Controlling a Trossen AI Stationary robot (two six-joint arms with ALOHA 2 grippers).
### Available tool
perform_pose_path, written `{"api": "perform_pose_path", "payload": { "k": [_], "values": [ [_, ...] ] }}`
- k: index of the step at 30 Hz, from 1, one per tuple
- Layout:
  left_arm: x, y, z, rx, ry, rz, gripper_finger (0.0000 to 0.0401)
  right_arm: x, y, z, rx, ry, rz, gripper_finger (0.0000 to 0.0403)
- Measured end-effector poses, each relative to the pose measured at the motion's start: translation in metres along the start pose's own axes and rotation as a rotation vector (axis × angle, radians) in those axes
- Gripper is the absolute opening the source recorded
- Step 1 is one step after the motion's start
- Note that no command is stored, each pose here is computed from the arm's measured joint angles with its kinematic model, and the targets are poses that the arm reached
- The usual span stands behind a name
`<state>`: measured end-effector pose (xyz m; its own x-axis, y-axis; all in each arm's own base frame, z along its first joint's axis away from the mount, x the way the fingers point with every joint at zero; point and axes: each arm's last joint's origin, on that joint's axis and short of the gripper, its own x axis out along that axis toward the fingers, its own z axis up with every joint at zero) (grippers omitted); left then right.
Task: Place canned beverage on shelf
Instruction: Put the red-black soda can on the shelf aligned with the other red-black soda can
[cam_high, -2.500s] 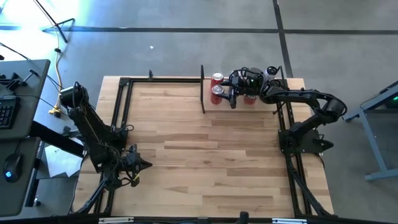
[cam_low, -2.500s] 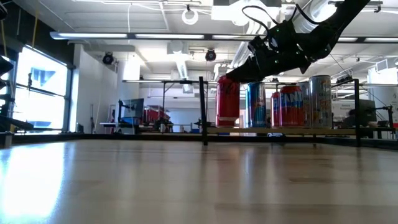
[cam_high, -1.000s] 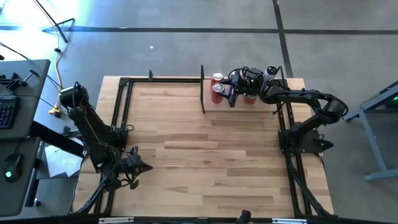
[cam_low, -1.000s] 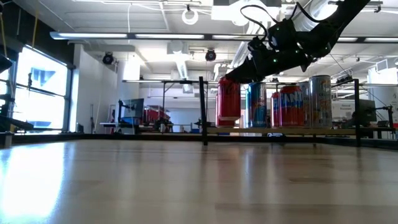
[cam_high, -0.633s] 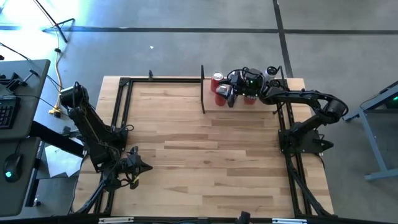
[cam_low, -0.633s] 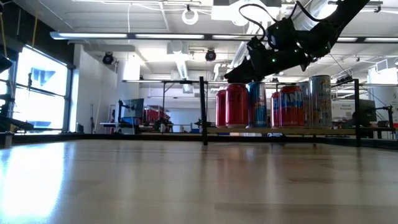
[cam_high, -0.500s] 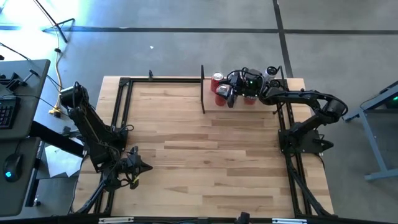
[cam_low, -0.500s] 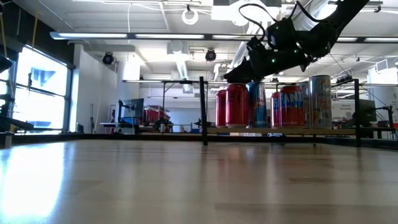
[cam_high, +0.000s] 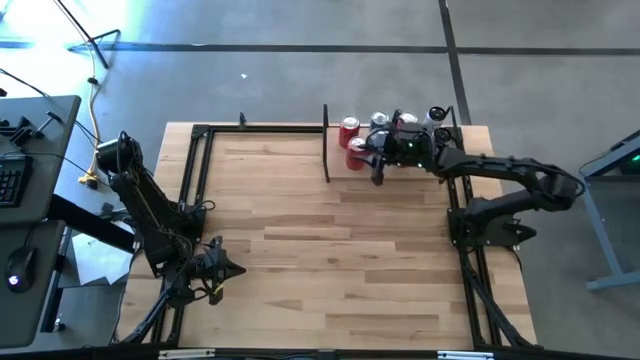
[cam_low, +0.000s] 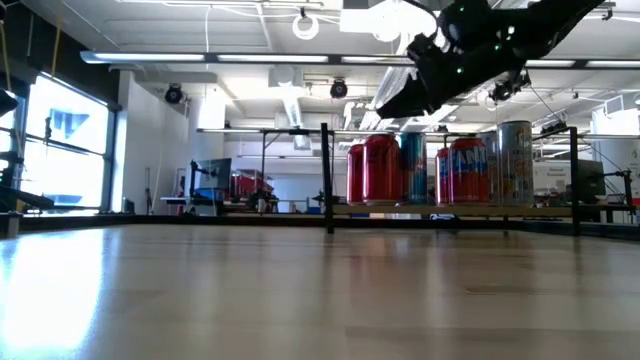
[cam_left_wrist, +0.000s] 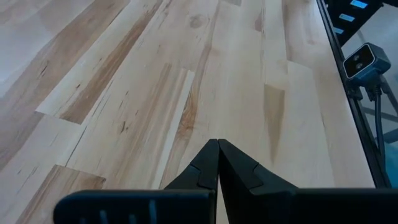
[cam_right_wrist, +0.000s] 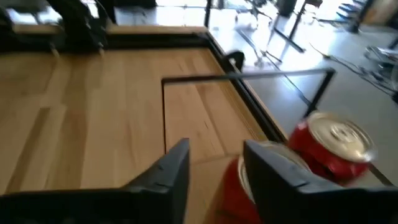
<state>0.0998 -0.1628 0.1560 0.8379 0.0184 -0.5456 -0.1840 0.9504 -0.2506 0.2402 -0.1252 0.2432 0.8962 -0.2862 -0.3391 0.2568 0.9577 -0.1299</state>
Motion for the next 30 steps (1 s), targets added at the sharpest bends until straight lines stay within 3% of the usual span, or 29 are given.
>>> {"api": "perform_pose_path", "payload": {
  "k": [5, 7, 16, 30],
  "values": [
    [0.001, 0.000, 0.001, 0.001, -0.002, 0.004, 0.0000, -0.015, 0.017, -0.001, -0.013, 0.138, -0.079, 0.0028],
    [0.001, 0.000, 0.001, -0.001, -0.003, 0.005, 0.0000, -0.016, 0.023, -0.008, -0.013, 0.222, -0.112, 0.0008],
    [0.005, 0.002, 0.004, -0.010, -0.004, 0.026, 0.0000, 0.005, 0.029, -0.037, 0.022, 0.433, -0.282, 0.0007],
    [0.023, 0.012, 0.020, -0.030, -0.007, 0.115, 0.0000, 0.040, 0.028, -0.055, 0.019, 0.400, -0.362, 0.0002]
  ]
}}
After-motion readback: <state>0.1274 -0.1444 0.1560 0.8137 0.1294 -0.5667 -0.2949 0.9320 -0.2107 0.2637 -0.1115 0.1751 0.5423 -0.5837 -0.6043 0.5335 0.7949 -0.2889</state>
